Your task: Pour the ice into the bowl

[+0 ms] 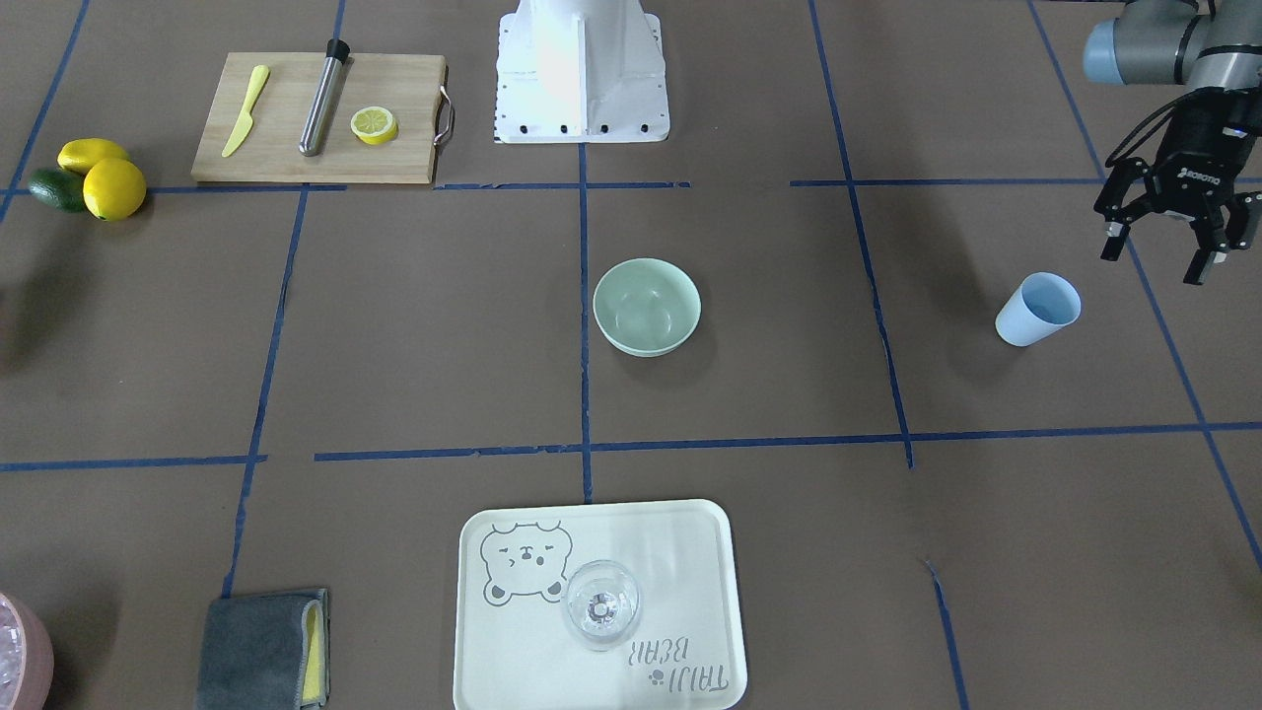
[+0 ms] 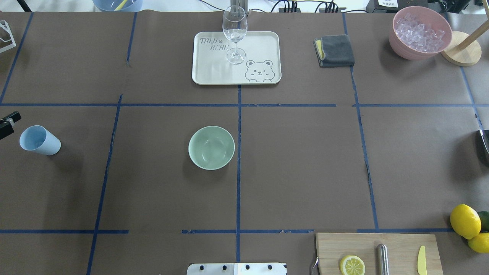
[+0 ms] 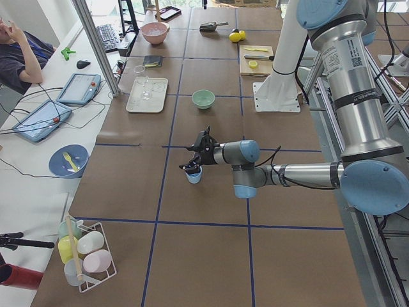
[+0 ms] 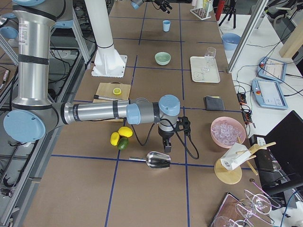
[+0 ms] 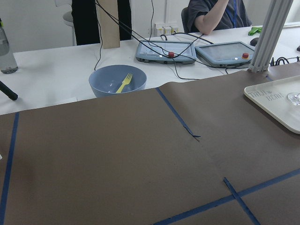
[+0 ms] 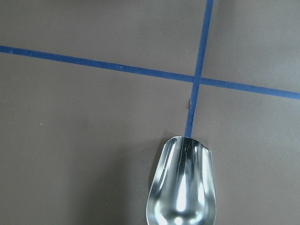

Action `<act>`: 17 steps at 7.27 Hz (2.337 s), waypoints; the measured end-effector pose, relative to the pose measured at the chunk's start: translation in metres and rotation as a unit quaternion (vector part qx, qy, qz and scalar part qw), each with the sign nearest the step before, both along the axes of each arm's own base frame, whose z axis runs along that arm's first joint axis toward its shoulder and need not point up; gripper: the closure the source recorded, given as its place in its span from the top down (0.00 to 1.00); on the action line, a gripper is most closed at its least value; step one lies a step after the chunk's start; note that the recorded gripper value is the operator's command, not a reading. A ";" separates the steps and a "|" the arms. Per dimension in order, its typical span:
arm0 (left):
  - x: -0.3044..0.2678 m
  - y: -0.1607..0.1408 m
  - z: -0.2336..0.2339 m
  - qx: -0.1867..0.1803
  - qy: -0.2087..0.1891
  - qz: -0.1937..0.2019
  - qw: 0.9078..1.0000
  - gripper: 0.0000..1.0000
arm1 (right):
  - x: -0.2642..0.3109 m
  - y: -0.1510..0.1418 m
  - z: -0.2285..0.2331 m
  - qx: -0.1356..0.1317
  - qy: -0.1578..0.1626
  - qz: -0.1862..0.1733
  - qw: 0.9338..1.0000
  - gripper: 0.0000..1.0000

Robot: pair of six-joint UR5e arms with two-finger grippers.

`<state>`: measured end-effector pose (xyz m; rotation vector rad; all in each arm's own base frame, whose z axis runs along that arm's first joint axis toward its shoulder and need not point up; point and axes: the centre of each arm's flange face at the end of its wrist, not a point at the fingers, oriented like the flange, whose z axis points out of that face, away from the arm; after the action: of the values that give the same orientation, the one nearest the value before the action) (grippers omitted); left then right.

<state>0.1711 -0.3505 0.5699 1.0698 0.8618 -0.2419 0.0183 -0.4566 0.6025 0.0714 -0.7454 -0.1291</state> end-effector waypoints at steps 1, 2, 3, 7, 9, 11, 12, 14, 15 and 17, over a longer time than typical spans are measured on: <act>0.016 0.009 0.006 -0.002 0.000 -0.021 1.000 1.00 | 0.001 0.001 0.000 0.000 0.000 0.001 1.000 1.00; 0.028 0.018 0.015 -0.006 -0.001 -0.039 0.999 1.00 | 0.002 0.001 0.001 -0.001 0.000 0.002 1.000 1.00; 0.039 0.026 0.026 -0.010 -0.002 -0.055 0.998 1.00 | 0.003 0.001 0.001 -0.001 0.000 0.003 1.000 1.00; 0.069 0.050 0.047 -0.009 0.001 -0.083 0.996 1.00 | 0.005 0.003 0.002 -0.003 0.000 0.006 1.000 1.00; 0.086 0.055 0.058 -0.003 -0.006 -0.092 0.996 1.00 | 0.006 0.004 0.002 -0.004 0.000 0.007 1.000 1.00; 0.103 0.059 0.063 0.001 -0.009 -0.093 0.996 1.00 | 0.006 0.004 0.002 -0.004 0.000 0.008 1.000 1.00; 0.113 0.059 0.068 0.003 -0.013 -0.094 0.996 1.00 | 0.007 0.004 0.002 -0.004 0.000 0.008 1.000 1.00; 0.130 0.056 0.080 0.004 -0.019 -0.098 0.995 1.00 | 0.007 0.004 0.002 -0.004 0.000 0.010 1.000 1.00; 0.133 0.055 0.084 0.005 -0.023 -0.099 0.995 1.00 | 0.008 0.004 0.003 -0.004 0.000 0.010 1.000 1.00; 0.136 0.055 0.088 0.003 -0.028 -0.096 0.995 1.00 | 0.008 0.004 0.003 -0.004 0.001 0.010 1.000 1.00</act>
<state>0.3070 -0.2959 0.6584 1.1622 0.7104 -0.3693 0.0265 -0.4525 0.6051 0.0711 -0.7438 -0.1062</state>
